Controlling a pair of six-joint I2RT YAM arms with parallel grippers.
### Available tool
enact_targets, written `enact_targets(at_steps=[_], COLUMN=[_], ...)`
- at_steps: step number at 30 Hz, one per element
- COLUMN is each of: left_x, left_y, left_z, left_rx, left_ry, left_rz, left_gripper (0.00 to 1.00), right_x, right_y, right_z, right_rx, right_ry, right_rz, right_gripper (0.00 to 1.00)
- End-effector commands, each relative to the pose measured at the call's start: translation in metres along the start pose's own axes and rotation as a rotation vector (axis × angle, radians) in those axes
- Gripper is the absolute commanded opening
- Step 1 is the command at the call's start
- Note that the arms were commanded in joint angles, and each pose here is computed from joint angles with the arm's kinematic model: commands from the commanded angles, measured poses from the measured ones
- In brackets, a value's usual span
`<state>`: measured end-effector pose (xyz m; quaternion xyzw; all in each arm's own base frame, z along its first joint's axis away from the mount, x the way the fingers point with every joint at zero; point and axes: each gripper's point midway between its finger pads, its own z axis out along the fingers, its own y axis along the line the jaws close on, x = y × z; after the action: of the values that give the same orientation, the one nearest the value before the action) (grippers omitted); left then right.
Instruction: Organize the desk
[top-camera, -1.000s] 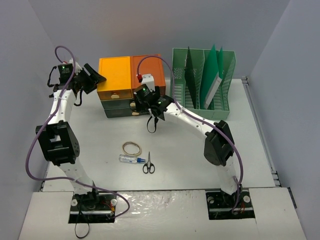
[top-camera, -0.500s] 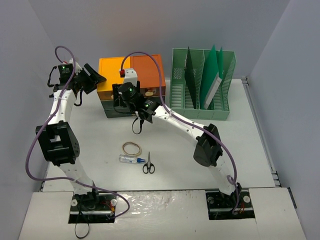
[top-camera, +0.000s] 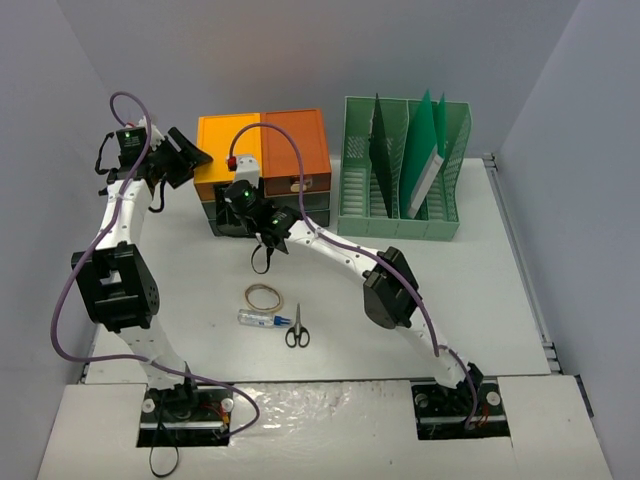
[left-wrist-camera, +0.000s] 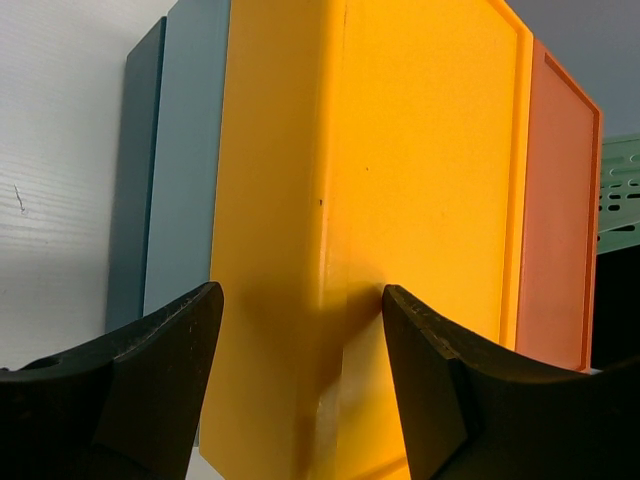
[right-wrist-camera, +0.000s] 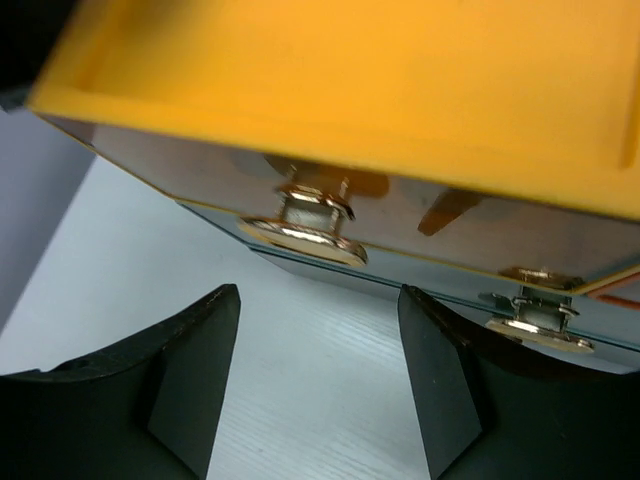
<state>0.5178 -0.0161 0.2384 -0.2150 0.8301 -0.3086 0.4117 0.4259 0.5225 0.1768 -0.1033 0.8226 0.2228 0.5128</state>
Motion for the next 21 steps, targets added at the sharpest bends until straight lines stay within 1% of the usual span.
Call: enact_targets(at_steps=[1, 12, 21], left_x=[0.022, 0.031, 0.034], left_y=[0.003, -0.001, 0.002], left_z=[-0.008, -0.006, -0.004], left_rx=[-0.051, -0.053, -0.061], left_ry=[0.055, 0.08, 0.089], left_rz=[0.036, 0.056, 0.056], left_gripper=[0.61, 0.61, 0.6], right_x=[-0.08, -0.079, -0.082], right_y=[0.033, 0.03, 0.015], right_z=[-0.021, -0.01, -0.002], right_rx=[-0.087, -0.066, 0.018], right_ry=[-0.199, -0.226, -0.268], right_rz=[0.089, 0.074, 0.044], right_gripper=[0.61, 0.61, 0.51])
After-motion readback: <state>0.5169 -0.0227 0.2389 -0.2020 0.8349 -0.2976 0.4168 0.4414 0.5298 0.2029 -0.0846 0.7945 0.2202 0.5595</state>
